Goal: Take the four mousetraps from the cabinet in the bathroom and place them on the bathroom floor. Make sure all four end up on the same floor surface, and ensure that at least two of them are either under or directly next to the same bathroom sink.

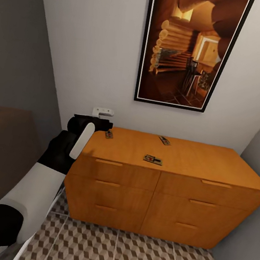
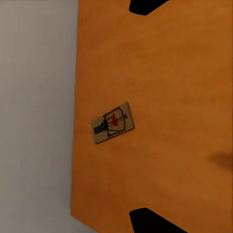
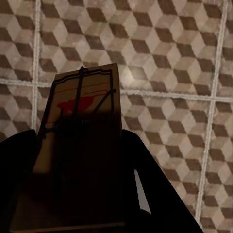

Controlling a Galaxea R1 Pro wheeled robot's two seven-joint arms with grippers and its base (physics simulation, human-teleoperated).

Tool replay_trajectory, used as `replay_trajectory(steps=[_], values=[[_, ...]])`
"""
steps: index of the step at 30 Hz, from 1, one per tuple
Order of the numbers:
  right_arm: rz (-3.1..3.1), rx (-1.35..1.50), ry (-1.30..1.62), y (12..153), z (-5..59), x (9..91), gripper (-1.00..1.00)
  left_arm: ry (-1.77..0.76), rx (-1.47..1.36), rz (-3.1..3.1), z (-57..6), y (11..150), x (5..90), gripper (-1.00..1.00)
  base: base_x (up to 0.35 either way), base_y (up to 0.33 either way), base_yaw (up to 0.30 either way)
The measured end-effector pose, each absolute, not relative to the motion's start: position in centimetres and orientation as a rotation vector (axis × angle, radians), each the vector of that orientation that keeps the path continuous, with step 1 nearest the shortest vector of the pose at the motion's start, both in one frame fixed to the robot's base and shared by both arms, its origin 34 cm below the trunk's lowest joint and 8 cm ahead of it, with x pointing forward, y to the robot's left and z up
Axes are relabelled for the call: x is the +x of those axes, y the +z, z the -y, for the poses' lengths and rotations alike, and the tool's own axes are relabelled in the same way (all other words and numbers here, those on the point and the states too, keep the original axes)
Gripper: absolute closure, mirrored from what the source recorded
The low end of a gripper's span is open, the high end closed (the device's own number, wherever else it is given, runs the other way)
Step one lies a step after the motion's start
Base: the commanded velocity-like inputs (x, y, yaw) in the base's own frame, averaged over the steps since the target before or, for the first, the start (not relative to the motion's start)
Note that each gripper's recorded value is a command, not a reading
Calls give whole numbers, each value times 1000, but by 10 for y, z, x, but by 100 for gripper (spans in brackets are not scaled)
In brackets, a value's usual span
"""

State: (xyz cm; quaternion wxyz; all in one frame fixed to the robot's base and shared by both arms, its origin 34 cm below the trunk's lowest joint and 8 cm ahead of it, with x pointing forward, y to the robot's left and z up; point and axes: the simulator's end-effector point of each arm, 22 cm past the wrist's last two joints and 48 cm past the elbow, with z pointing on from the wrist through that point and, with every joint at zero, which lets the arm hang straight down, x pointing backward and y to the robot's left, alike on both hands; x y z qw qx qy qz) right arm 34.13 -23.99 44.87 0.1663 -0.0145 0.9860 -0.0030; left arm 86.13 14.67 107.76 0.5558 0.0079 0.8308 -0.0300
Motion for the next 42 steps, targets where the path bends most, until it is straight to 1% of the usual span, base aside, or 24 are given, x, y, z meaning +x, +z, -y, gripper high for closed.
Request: replay_trajectory(steps=[16,33,42], values=[[-2833,-42,-8,444,240,332,100,-69,18,-1999,-147,1054,868,-100,8,0,0],[-2858,-42,-8,439,240,322,100,-70,19,-2027,-146,1034,874,-100,100,0,0],[-2871,-42,-7,437,240,317,100,-69,18,-2045,-146,1022,877,-100,18,0,0]])
